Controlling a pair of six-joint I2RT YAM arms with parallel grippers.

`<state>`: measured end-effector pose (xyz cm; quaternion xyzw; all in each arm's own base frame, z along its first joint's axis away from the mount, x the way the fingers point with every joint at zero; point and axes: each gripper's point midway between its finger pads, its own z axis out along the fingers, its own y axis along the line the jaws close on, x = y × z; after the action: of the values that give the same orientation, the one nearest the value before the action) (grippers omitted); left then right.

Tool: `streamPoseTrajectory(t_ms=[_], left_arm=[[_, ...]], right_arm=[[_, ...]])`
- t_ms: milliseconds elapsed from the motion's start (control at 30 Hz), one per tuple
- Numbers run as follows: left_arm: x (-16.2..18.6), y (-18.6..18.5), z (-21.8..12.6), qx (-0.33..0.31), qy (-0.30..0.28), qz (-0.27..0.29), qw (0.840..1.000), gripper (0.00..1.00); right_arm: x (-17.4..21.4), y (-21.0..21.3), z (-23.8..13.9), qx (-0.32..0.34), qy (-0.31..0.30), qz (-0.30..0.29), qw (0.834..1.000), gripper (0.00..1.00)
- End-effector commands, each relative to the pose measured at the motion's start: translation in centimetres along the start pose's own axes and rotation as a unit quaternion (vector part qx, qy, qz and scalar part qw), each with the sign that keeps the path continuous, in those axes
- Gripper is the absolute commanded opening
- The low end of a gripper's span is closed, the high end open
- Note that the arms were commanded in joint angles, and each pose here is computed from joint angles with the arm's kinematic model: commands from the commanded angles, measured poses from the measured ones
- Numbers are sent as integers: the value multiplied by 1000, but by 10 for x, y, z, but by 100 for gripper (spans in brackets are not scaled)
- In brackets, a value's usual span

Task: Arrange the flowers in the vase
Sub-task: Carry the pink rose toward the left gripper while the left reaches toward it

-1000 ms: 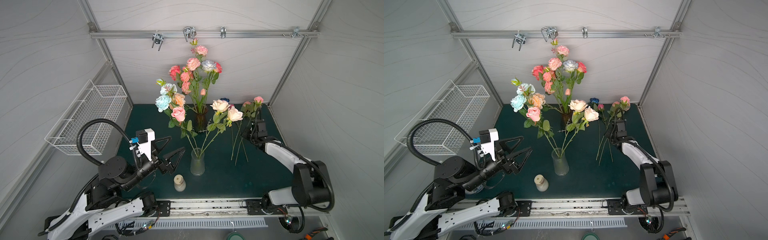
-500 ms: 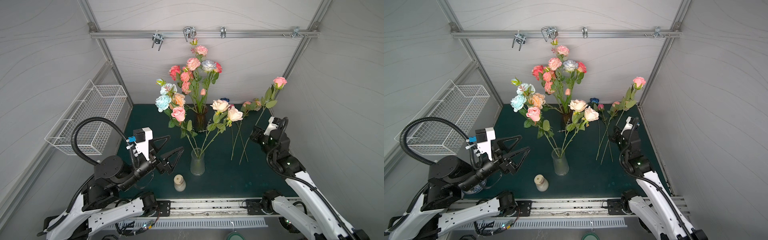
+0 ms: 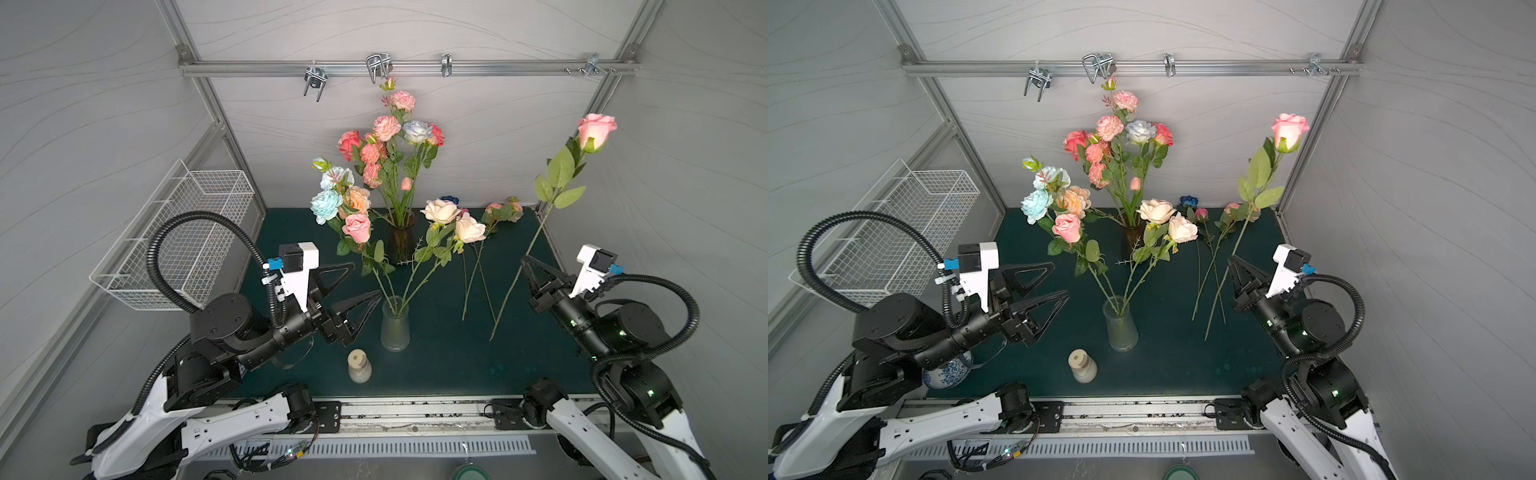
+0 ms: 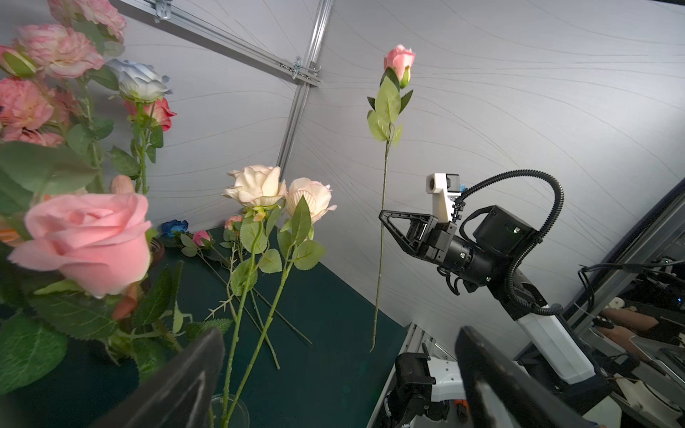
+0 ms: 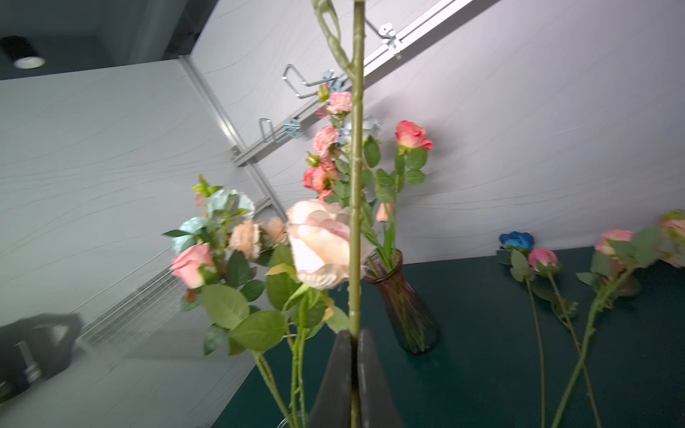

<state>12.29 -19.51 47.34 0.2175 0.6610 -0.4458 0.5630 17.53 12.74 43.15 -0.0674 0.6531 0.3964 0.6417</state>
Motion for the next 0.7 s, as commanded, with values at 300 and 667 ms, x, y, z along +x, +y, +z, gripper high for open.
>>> streamPoseTrajectory(t_ms=[300, 667], left_arm=[[-14, -37, 31, 76, 17, 18, 997, 90], [-13, -40, 47, 81, 24, 17, 996, 67]], right_arm=[[2, 95, 8, -235, 75, 44, 968, 0], [43, 162, 16, -328, 121, -13, 937, 0]])
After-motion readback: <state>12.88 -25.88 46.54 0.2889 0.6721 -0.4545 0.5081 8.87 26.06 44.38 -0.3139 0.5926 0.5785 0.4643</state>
